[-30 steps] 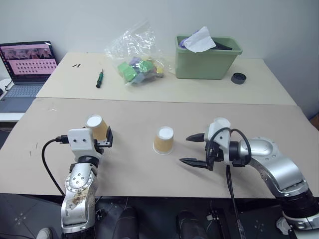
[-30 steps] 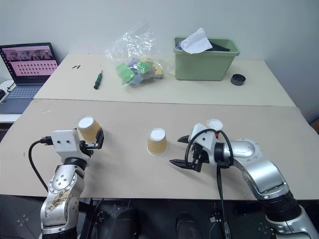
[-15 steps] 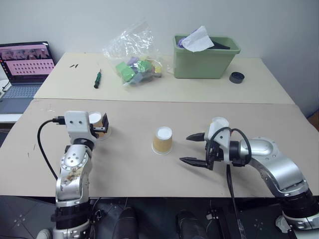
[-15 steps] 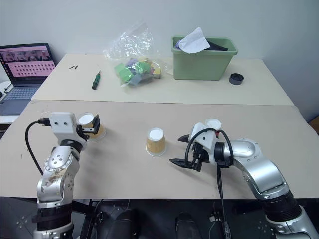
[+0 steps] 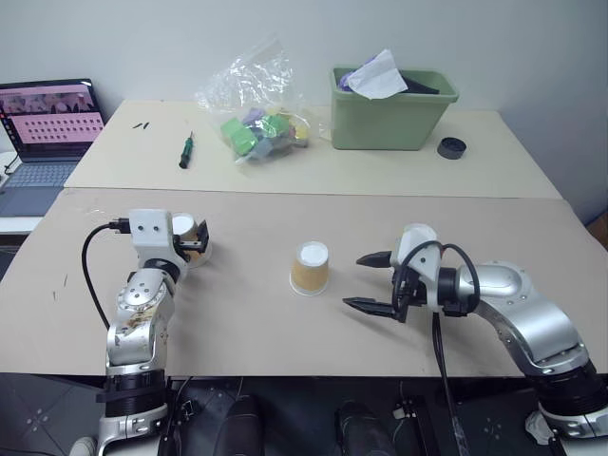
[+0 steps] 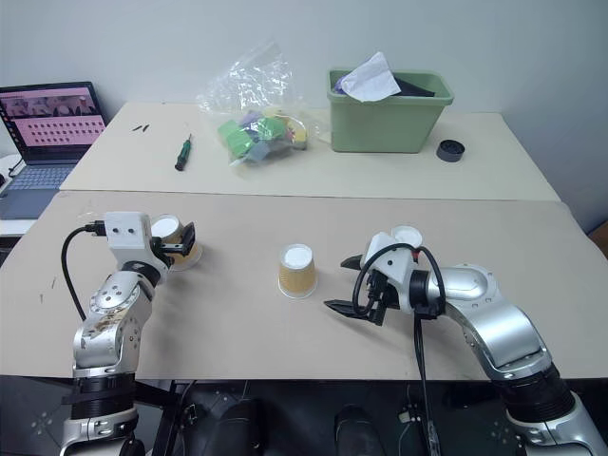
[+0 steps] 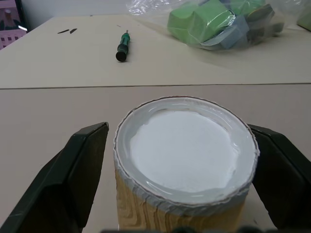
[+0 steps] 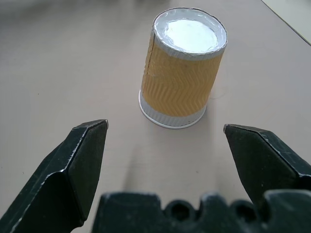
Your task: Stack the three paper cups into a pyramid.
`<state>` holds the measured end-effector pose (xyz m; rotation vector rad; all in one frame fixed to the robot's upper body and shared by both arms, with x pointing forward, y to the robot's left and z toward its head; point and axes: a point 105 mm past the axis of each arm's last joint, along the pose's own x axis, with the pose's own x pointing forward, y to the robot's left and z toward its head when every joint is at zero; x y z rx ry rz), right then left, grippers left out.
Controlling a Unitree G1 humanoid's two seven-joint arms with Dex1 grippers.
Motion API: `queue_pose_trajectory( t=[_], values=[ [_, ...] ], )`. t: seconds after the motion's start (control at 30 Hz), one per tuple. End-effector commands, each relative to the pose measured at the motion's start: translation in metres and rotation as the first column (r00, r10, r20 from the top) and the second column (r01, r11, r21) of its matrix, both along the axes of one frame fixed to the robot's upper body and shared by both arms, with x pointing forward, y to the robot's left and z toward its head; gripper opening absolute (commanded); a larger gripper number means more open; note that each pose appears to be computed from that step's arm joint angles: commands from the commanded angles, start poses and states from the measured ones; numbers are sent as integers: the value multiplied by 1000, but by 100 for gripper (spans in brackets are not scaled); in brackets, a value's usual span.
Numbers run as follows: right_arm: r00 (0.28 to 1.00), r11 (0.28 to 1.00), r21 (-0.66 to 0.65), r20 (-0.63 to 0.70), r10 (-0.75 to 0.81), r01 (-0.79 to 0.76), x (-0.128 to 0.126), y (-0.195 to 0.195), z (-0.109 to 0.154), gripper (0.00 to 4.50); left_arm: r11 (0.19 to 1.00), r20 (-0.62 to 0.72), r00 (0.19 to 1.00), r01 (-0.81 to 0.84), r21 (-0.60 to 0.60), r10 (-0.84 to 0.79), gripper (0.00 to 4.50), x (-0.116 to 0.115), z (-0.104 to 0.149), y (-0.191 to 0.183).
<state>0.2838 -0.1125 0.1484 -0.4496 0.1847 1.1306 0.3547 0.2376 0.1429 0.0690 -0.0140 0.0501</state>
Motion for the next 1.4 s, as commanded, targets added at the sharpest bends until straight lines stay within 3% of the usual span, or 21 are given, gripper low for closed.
queue_pose_trajectory(
  t=[0.03, 0.07, 0.13, 0.23, 0.33, 0.47, 0.6, 1.1, 1.3, 1.37, 1.4],
  values=[
    [998, 1000, 17, 64, -3, 2, 0, -1, 15, 450, 1000, 61, 998, 3, 19, -4, 326, 0, 15, 3],
    [998, 1000, 16, 63, -3, 2, 0, -1, 15, 450, 1000, 55, 998, 10, 19, -11, 286, 1, 14, 2],
    [998, 1000, 14, 63, -7, 6, 0, -1, 14, 450, 1000, 47, 999, 18, 26, -19, 255, 2, 12, 1],
    [998, 1000, 10, 63, -12, 11, 0, -2, 13, 450, 997, 57, 997, 41, 64, -45, 255, 4, 15, -4],
    [998, 1000, 7, 61, -18, 17, 0, -2, 11, 450, 973, 94, 978, 172, 151, -187, 255, 4, 24, -27],
    [998, 1000, 3, 58, -22, 22, 0, -2, 9, 450, 850, 40, 861, 493, 183, -508, 255, -7, 17, -83],
    [997, 999, -4, 68, -40, 41, 2, -4, 9, 450, 735, -14, 748, 655, 173, -663, 255, -17, 4, -110],
    [988, 992, -21, 97, -118, 121, 4, -21, 14, 450, 443, -183, 456, 890, 108, -871, 255, -37, -21, -142],
    [986, 990, -23, 101, -134, 137, 3, -24, 15, 450, 415, -204, 429, 903, 108, -880, 255, -37, -26, -148],
    [985, 990, -23, 102, -138, 141, 3, -25, 16, 450, 411, -202, 424, 906, 104, -883, 357, -37, -26, -148],
    [985, 989, -22, 103, -140, 143, 3, -25, 16, 450, 408, -203, 421, 907, 105, -884, 380, -38, -25, -147]
  ],
)
